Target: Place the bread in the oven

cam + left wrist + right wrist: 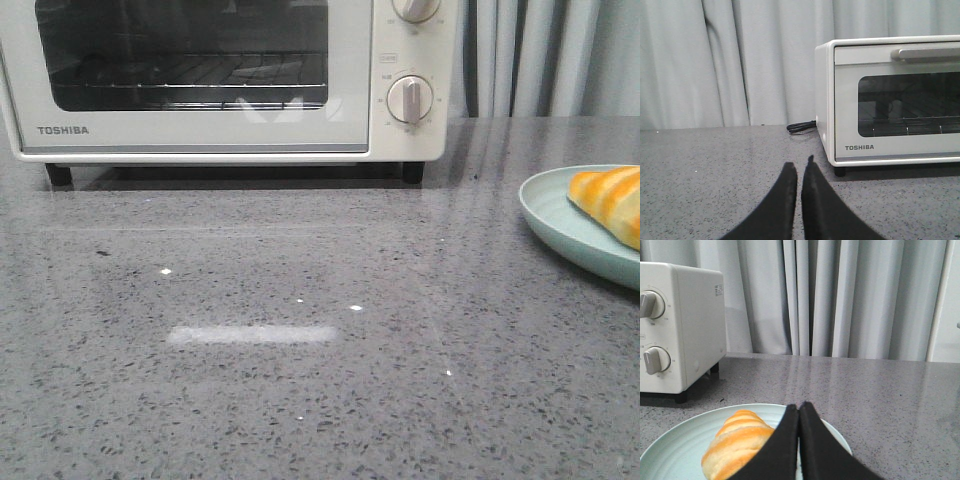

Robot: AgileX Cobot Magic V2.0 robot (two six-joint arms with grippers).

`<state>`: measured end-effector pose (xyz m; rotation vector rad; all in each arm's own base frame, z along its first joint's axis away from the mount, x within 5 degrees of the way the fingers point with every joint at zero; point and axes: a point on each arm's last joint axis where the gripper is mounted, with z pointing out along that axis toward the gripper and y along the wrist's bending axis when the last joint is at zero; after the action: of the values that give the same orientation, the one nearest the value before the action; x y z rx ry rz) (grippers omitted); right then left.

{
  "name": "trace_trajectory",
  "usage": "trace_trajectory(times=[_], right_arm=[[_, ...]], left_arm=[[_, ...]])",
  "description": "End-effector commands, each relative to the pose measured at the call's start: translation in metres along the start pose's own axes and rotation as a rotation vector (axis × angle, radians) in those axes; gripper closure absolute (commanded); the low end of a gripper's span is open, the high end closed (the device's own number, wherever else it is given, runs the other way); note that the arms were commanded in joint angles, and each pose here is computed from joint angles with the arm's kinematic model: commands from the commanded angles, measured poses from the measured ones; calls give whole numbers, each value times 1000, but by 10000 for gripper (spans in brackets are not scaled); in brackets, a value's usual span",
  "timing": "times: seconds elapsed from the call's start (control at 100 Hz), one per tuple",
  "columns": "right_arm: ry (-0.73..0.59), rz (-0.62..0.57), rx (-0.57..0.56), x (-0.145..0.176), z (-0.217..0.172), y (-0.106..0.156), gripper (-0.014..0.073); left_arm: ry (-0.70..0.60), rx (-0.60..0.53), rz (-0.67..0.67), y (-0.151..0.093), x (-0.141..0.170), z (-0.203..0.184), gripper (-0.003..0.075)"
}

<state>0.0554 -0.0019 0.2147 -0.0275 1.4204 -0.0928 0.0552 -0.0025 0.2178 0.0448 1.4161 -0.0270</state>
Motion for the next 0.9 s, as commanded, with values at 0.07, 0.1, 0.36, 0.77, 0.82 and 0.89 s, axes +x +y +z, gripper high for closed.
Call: trace_trajectory(times=[0.07,0.1,0.36,0.77,0.82,0.89], right_arm=[[-95,3,5,-6,-2,0,641],[-95,3,5,-6,-2,0,641],[-95,3,5,-6,-2,0,641],[-101,-27,2,-6,-2,0,641],[-132,-27,3,-9,-3,0,641],[-164,-27,3,-12,-3,0,641]], left_arm=[[-77,3,-17,0,0,-3,740],[-77,3,-17,0,0,-3,740],[-77,3,-17,0,0,-3,740],[-82,3,-17,0,-1,-3,740],[-90,3,-17,0,-1,-3,740],[-97,-1,-49,1,-2,-3,740]])
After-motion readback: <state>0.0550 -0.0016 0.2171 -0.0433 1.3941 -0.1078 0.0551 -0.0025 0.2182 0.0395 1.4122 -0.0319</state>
